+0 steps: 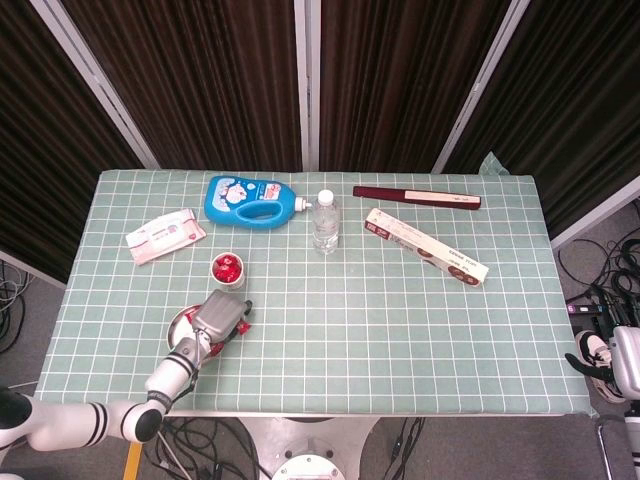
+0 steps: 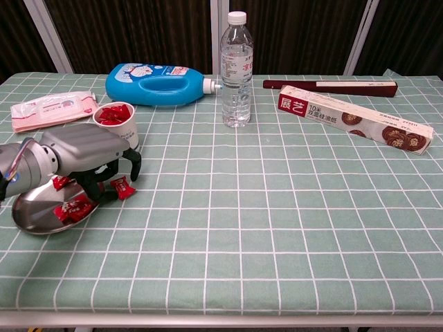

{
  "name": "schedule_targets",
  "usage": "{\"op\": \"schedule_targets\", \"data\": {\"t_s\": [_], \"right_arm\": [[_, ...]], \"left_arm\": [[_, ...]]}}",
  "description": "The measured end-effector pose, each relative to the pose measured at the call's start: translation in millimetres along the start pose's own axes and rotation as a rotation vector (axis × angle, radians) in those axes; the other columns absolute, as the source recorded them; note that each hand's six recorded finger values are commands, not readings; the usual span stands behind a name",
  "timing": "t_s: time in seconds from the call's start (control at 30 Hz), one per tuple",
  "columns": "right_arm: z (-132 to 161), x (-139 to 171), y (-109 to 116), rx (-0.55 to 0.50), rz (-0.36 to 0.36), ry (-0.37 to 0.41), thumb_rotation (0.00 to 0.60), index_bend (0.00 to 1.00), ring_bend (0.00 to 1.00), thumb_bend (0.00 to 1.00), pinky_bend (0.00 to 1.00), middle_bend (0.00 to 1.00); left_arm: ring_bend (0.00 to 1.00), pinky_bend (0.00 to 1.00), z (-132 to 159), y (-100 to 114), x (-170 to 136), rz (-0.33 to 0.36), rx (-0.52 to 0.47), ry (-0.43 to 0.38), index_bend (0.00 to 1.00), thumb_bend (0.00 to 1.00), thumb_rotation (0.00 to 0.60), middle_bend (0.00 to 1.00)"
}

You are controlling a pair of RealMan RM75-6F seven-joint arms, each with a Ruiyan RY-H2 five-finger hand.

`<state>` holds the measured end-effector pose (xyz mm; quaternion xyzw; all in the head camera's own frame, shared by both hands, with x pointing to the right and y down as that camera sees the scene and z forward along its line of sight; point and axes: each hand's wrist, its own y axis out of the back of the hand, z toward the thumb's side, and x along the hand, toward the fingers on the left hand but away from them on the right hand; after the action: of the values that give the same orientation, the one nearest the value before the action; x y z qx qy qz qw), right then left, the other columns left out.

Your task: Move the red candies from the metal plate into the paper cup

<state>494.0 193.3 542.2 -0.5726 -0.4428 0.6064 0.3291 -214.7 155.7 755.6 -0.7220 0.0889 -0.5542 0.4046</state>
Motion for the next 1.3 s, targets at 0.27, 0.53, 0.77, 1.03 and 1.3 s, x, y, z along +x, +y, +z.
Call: {"op": "schedule_targets", "data": {"t_s": [0.27, 0.53, 0.77, 1.03, 1.3], "right_arm": [[1.3, -0.9, -0.1, 0.001, 0.002, 0.003, 0.6, 0.0, 0.0, 0.03, 0.35, 0.14], [1.3, -0.3, -0.1, 0.001, 0.003, 0.001, 0.6, 0.0, 0.0, 0.03, 0.35, 0.15], [1.5, -0.4, 0.5, -0.001, 0.001, 0.004, 0.6, 0.0, 0.0, 0.03, 0.35, 0.15], [1.0, -1.0, -0.5, 0.0, 0.003, 0.004, 0.6, 0.0, 0.0, 0.03, 0.35, 0.15], [-0.8, 0.1, -0.1, -0.003, 0.001, 0.001, 0.6, 0.0, 0.0, 0.03, 0.35, 0.15]], "left_arm": [[0.98, 1.0, 1.2, 0.0, -0.4, 0.018, -0.009, -0.007, 0.52, 0.31, 0.6, 0.95], [0.99, 1.0, 1.6, -1.5, 0.4, 0.029, -0.016, -0.017, 0.6, 0.39, 0.6, 0.96], [1.0, 1.0, 0.8, 2.9, -2.9, 0.047, -0.056, -0.026, 0.63, 0.42, 0.6, 0.97], [1.0, 1.0, -1.2, 48.9, -18.0, 0.148, -0.168, -0.05, 0.62, 0.42, 0.6, 0.97], [1.0, 1.0, -29.2, 91.6, 4.4, 0.236, -0.239, 0.039, 0.61, 0.42, 0.6, 0.96]]}}
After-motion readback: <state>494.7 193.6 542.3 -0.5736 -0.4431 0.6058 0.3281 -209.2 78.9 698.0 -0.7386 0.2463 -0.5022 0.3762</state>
